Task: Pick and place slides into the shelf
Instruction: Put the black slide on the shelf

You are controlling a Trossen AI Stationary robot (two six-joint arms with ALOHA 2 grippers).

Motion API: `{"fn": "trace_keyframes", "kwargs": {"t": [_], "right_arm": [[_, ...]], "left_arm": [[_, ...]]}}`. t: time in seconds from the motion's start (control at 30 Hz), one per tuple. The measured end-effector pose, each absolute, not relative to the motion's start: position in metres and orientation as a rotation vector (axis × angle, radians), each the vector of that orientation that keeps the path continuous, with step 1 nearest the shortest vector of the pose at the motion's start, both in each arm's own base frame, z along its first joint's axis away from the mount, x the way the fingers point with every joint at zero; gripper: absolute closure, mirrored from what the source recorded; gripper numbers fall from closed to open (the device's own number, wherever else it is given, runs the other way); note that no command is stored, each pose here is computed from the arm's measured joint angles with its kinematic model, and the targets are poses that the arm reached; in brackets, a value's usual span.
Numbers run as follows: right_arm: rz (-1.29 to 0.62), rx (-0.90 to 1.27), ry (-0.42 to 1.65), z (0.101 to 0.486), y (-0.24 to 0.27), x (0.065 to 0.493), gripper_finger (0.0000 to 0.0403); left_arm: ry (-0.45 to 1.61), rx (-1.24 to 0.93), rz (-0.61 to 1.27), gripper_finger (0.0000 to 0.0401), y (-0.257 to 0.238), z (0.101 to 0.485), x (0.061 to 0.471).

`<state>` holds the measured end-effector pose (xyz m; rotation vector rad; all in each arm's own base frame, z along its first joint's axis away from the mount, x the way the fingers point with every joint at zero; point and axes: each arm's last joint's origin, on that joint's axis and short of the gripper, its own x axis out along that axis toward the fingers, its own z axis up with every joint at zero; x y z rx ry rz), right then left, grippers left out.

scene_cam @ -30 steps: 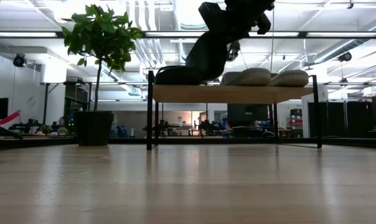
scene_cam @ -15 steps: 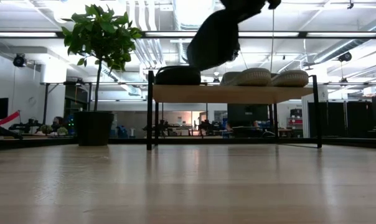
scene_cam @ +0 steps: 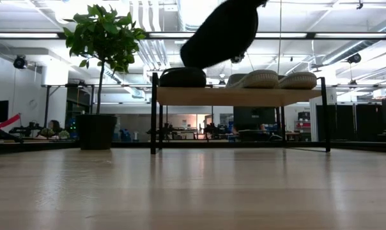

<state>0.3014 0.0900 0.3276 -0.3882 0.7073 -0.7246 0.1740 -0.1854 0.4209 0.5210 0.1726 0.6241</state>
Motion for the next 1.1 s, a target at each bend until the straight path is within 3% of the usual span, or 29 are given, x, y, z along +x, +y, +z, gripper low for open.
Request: {"fn": "trace_keyframes", "kwargs": {"t": [0.37, 0.47, 0.67, 0.87, 1.1], "right_arm": [[-0.687, -0.559, 0.749, 0.357, 0.094, 0.292, 0.0361], [-0.677, -0.577, 0.754, 0.358, 0.095, 0.292, 0.0361], [-0.618, -0.669, 0.778, 0.357, 0.104, 0.289, 0.0361], [-0.556, -0.782, 0.788, 0.358, 0.116, 0.284, 0.0361], [-0.596, -0.911, 0.749, 0.360, 0.128, 0.277, 0.0361]], "left_arm": [[0.128, 0.392, 0.600, 0.0163, -0.182, 0.416, 0.186], [0.120, 0.361, 0.527, 0.0163, -0.172, 0.410, 0.202], [0.124, 0.305, 0.610, 0.0163, -0.136, 0.410, 0.222], [0.043, 0.162, 0.287, 0.0163, -0.103, 0.423, 0.229], [0.056, 0.076, 0.263, 0.0163, -0.072, 0.422, 0.238]]}}
